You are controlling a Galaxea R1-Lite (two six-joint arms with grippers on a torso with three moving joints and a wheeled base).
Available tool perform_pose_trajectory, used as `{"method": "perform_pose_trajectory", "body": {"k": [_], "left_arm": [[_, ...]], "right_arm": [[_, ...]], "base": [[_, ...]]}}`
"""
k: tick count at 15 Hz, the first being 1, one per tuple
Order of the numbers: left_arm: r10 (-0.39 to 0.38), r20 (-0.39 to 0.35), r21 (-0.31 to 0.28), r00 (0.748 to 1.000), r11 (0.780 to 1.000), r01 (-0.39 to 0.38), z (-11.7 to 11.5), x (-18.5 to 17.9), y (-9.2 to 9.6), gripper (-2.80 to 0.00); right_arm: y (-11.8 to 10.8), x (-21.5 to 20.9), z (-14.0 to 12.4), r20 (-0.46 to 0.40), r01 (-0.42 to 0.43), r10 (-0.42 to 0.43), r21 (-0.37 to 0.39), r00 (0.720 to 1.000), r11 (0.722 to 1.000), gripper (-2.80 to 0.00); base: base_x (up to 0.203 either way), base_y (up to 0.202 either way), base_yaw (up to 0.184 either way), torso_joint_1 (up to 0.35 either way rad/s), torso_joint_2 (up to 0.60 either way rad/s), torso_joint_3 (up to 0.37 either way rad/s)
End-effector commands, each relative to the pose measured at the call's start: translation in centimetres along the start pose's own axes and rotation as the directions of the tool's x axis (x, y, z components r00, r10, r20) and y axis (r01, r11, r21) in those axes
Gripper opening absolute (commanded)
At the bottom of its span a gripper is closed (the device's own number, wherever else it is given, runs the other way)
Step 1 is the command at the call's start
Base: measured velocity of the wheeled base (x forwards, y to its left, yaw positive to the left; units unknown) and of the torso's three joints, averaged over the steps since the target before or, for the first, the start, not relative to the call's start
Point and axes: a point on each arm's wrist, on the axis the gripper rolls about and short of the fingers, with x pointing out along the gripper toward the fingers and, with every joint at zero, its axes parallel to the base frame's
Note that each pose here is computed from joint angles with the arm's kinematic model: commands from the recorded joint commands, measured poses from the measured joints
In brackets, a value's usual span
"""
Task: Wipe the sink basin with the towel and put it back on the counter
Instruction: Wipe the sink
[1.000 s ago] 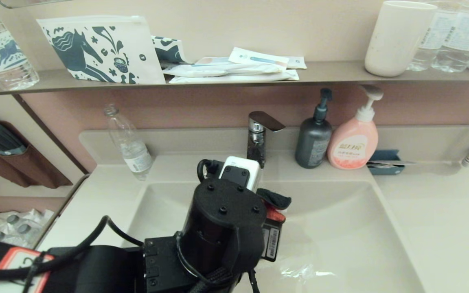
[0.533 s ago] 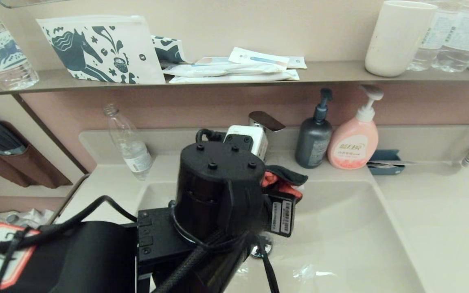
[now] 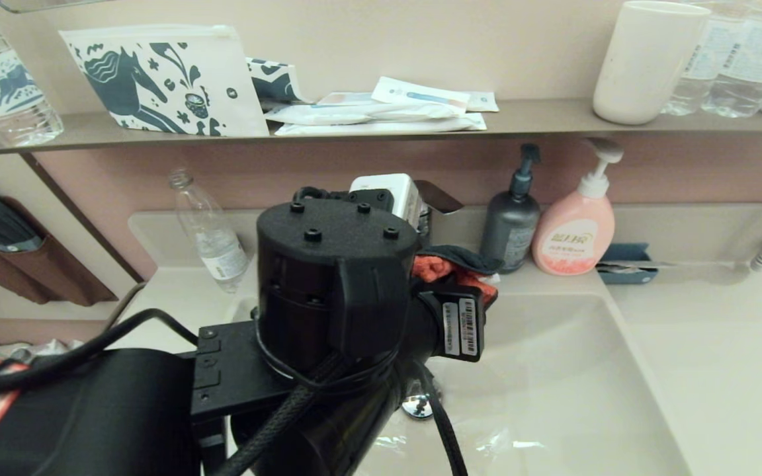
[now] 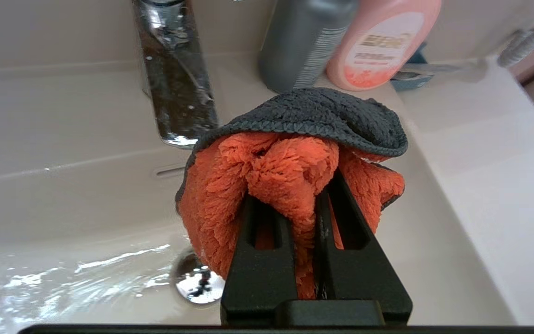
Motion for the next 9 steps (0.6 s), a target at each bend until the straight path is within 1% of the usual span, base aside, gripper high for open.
{"method": "perform_pose_trajectory", "body": {"k": [1, 3, 5, 7, 9], "left_arm": [[0.0, 0.001, -0.006, 1.0, 1.0, 0.0, -0.1, -0.2, 0.0, -2.8], [-0.002, 0.0, -0.005, 1.0, 1.0, 0.002, -0.1, -0.1, 0.0, -2.8], [-0.016, -0.002, -0.004, 1.0, 1.0, 0.016, 0.0, -0.2, -0.1, -2.8], [-0.029, 0.004, -0.01, 1.0, 1.0, 0.029, 0.4, -0.1, 0.1, -2.8], [-0.036, 0.019, -0.02, 0.999, 0.999, 0.036, 1.1, -0.1, -0.2, -2.8]], "right_arm": [[0.0, -0.4, 1.1, -0.01, -0.002, 0.002, 0.006, 1.0, 1.0, -2.8], [0.0, -0.3, 2.8, -0.019, -0.005, 0.005, 0.023, 1.0, 1.0, -2.8], [0.0, 0.1, 5.3, -0.031, -0.04, 0.042, 0.056, 0.999, 0.998, -2.8], [0.1, 1.1, 7.8, -0.059, -0.124, 0.13, 0.09, 0.99, 0.988, -2.8], [0.3, 3.0, 9.5, -0.103, -0.234, 0.243, 0.1, 0.964, 0.967, -2.8]], "base": [[0.0, 0.0, 0.0, 0.0, 0.0, 0.0], [0.0, 0.0, 0.0, 0.0, 0.0, 0.0], [0.0, 0.0, 0.0, 0.0, 0.0, 0.0], [0.0, 0.0, 0.0, 0.0, 0.0, 0.0], [0.0, 0.0, 0.0, 0.0, 0.0, 0.0]]}}
